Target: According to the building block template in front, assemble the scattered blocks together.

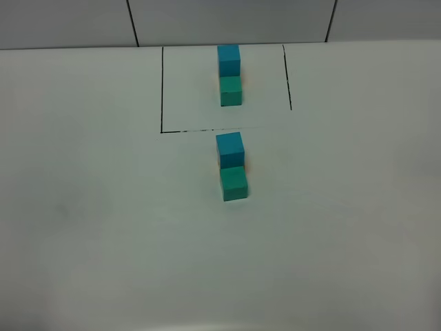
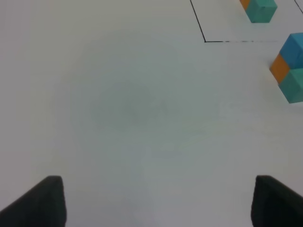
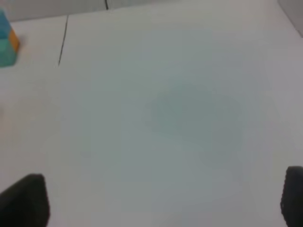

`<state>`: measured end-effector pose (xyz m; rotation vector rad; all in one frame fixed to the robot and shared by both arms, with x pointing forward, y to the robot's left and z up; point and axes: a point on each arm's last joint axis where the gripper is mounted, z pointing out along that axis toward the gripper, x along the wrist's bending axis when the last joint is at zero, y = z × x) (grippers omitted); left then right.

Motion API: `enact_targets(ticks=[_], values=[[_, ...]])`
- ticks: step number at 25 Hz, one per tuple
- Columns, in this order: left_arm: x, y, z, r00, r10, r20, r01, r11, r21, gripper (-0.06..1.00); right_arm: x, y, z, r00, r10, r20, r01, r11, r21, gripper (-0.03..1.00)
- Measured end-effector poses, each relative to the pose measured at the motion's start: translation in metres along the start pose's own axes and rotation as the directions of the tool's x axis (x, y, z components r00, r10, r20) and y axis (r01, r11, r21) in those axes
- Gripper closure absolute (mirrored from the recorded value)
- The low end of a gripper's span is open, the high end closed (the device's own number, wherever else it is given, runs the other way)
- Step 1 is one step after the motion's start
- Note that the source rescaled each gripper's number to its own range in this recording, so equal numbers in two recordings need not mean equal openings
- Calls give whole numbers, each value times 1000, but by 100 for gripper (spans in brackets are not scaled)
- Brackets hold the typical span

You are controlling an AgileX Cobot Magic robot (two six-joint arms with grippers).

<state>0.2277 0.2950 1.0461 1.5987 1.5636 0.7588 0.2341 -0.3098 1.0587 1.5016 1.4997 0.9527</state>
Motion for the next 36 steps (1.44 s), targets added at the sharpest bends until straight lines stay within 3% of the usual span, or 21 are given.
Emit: enact_targets(ticks=[7,18,36], values=[[0,0,0,1000,0,0,0,1000,0,-4,1,-4,1,1000,13,0,-13,1000,22,0],[0,0,0,1000,0,0,0,1000,0,-4,4,-7,2,999,40,9,-40,998,50,23],[0,0,0,1000,0,0,0,1000,0,-4,4,-7,2,999,40,9,-41,998,50,25]])
